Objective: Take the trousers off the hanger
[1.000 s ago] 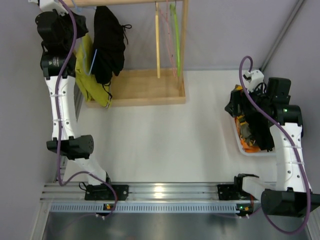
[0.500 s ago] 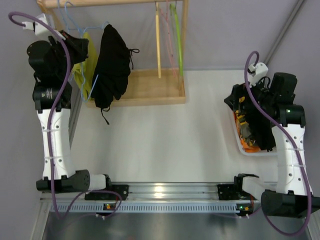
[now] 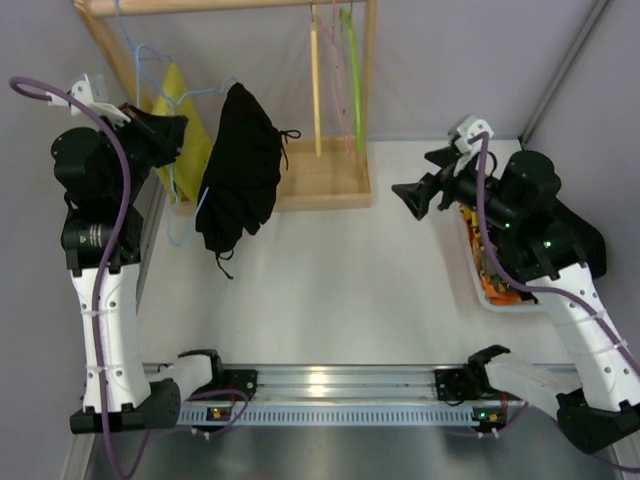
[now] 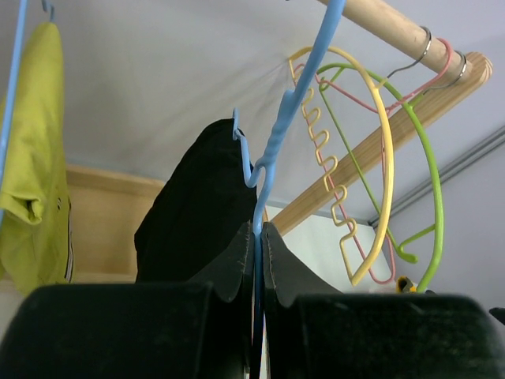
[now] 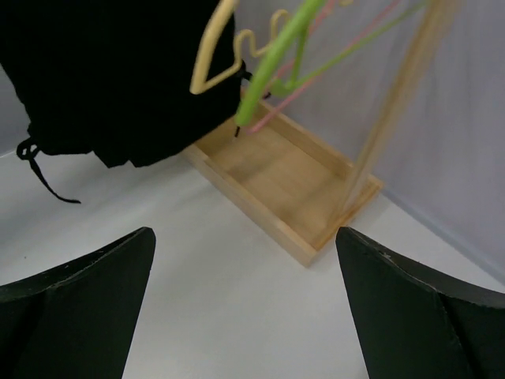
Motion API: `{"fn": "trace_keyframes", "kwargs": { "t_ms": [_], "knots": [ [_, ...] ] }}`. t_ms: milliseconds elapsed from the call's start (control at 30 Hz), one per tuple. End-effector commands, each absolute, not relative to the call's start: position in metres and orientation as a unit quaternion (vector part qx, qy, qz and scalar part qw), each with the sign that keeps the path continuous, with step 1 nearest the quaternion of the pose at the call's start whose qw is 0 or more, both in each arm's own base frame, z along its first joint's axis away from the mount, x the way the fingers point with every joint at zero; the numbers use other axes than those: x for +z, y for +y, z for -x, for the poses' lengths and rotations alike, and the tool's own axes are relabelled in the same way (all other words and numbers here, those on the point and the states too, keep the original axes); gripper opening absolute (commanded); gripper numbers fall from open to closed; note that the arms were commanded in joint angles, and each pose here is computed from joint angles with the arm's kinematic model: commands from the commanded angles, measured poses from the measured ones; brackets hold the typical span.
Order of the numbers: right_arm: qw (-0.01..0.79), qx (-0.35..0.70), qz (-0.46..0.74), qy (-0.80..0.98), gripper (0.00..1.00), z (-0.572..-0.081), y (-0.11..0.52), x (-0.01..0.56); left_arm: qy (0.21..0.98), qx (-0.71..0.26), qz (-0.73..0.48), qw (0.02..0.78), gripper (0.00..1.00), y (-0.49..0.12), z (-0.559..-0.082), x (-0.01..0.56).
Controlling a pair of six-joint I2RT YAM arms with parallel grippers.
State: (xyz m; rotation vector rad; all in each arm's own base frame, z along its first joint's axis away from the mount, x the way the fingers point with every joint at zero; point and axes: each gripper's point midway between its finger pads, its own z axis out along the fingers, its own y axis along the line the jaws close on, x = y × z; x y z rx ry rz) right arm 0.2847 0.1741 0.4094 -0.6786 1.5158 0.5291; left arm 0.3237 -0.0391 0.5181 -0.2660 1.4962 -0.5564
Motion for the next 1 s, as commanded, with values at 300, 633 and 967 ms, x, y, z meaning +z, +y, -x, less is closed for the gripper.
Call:
{"fn": "trace_keyframes", "kwargs": {
  "t_ms": [300, 633, 967],
  "knots": [
    [0.698, 0.258, 0.425, 0.515, 0.99, -0.253, 0.361, 0.447, 0.629, -0.295, 0.120, 0.710, 0.00, -0.052, -0.272, 0.547],
    [0.701, 0.332, 0.443, 0.450, 0.99, -0.211, 0.465, 0.456, 0.628, -0.305, 0.125, 0.705, 0.00, -0.054, -0.260, 0.550],
    [0.701, 0.320, 0.467, 0.434, 0.99, -0.212, 0.492, 0.433, 0.625, -0.322, 0.115, 0.701, 0.00, -0.061, -0.254, 0.555]
  ]
}}
